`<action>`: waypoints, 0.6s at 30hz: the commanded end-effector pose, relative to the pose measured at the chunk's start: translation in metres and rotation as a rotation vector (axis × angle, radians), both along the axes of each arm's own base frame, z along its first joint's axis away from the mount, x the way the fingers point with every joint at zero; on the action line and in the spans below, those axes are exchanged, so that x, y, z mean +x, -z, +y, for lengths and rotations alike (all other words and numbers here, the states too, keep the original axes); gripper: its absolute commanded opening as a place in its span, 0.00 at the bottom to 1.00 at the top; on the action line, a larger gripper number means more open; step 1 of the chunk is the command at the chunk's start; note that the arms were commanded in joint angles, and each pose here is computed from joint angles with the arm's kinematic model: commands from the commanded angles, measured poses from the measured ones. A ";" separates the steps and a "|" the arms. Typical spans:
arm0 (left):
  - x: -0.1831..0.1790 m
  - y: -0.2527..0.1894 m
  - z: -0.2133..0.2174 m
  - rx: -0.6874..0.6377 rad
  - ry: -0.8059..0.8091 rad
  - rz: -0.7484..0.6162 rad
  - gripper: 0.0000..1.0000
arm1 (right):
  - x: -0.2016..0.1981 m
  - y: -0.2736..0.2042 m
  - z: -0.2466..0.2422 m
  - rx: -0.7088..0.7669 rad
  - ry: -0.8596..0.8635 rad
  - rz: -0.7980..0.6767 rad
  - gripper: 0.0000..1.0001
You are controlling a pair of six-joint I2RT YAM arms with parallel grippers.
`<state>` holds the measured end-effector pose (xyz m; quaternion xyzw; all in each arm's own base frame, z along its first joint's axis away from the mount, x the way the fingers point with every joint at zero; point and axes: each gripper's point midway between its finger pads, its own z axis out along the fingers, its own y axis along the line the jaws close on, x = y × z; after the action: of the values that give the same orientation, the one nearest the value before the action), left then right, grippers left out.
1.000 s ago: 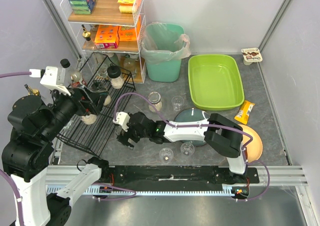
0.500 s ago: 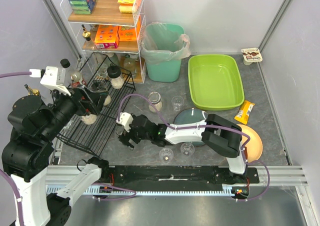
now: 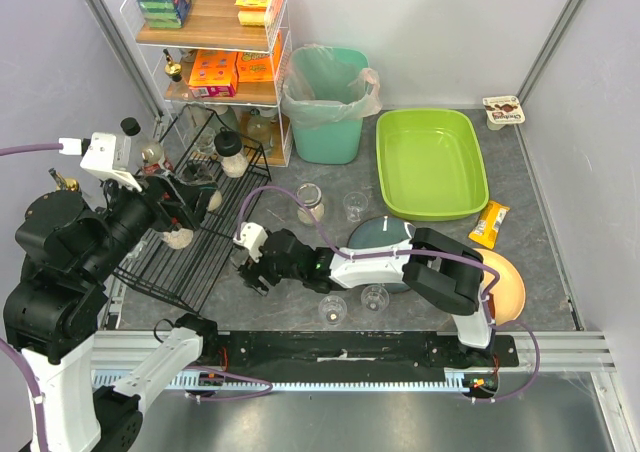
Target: Clear the kitchen counter
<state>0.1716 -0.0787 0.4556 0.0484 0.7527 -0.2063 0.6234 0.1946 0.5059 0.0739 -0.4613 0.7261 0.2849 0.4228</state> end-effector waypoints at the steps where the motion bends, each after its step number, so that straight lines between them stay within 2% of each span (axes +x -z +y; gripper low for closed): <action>1: -0.005 -0.016 0.003 0.015 0.004 -0.068 0.94 | 0.008 -0.076 0.021 0.159 0.001 -0.083 0.41; 10: -0.018 -0.032 0.005 -0.003 0.012 -0.118 0.94 | -0.003 -0.105 0.042 0.213 -0.064 -0.101 0.39; 18: -0.024 -0.036 0.007 -0.008 0.012 -0.130 0.94 | -0.004 -0.089 0.060 0.218 -0.082 -0.085 0.39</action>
<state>0.1539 -0.0734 0.4803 0.0490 0.7245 -0.2136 0.6535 0.1870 0.5362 0.1180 -0.4742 0.6947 0.3137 0.4407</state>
